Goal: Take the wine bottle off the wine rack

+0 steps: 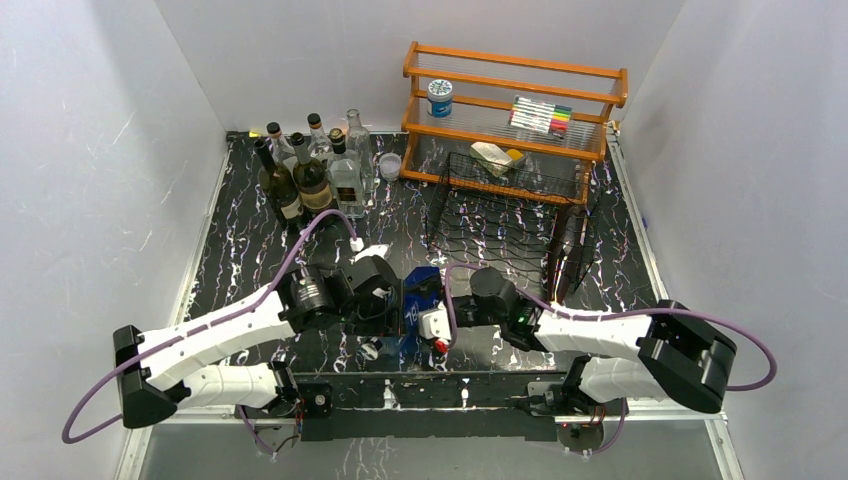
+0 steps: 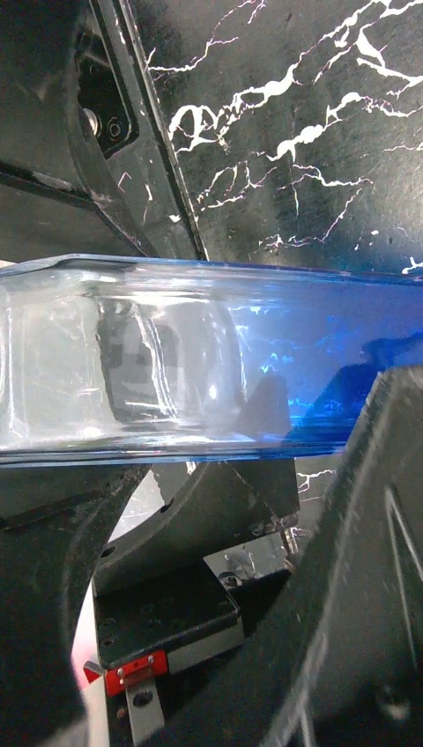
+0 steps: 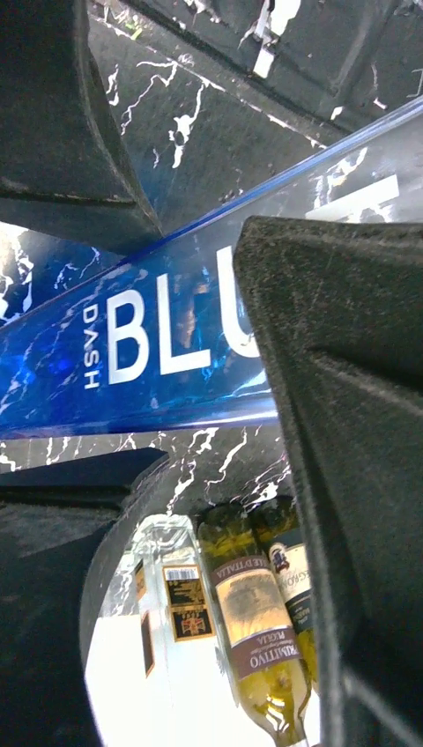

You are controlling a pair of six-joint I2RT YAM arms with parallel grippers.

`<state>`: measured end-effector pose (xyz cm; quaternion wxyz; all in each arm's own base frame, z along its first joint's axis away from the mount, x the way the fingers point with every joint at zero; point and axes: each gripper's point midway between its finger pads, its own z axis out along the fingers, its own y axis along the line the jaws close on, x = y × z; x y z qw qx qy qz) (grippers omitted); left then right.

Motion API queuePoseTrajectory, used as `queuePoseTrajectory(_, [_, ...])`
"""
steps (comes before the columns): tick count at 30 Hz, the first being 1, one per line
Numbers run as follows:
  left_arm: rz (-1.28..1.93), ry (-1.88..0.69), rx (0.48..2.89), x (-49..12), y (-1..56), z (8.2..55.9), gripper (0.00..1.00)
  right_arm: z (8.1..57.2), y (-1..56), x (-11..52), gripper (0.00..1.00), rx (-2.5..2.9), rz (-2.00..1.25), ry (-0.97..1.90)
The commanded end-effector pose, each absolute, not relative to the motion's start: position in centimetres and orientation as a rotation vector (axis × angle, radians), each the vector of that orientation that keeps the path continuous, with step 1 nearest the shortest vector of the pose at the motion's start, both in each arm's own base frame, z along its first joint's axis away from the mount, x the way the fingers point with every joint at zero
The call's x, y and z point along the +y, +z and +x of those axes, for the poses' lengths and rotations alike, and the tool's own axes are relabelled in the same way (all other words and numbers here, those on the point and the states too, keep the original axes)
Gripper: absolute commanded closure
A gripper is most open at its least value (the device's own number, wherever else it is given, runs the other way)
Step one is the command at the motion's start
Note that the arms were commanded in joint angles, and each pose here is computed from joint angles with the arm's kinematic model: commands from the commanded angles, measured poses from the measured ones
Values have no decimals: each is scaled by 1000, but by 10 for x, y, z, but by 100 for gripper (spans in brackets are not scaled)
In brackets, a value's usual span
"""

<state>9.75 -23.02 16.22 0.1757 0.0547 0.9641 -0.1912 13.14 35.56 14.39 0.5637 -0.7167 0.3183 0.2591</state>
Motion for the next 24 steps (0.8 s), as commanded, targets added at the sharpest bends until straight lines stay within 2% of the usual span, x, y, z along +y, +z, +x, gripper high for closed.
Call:
queuePoseTrajectory(1, [183,-657,2655,-245,196,105,84,127,190,377,19,606,-1575,668])
queuePoseTrajectory(3, [188,-639,2644,-245,200,109,77,131,191,376,35,639,-1532,671])
queuePoseTrajectory(6, [222,-627,2616,-248,208,115,57,138,195,369,52,723,-1417,695])
queuePoseTrajectory(11, [258,-578,2495,-249,240,139,9,146,204,348,70,859,-1174,756])
queuePoseTrajectory(13, [267,-554,2410,-249,260,154,2,155,204,342,73,929,-1096,754])
queuePoseTrajectory(18, [253,-510,2220,-248,299,184,2,176,208,334,76,1043,-959,722])
queuePoseTrajectory(24, [209,-451,2098,-237,295,202,2,204,216,320,73,1185,-734,693])
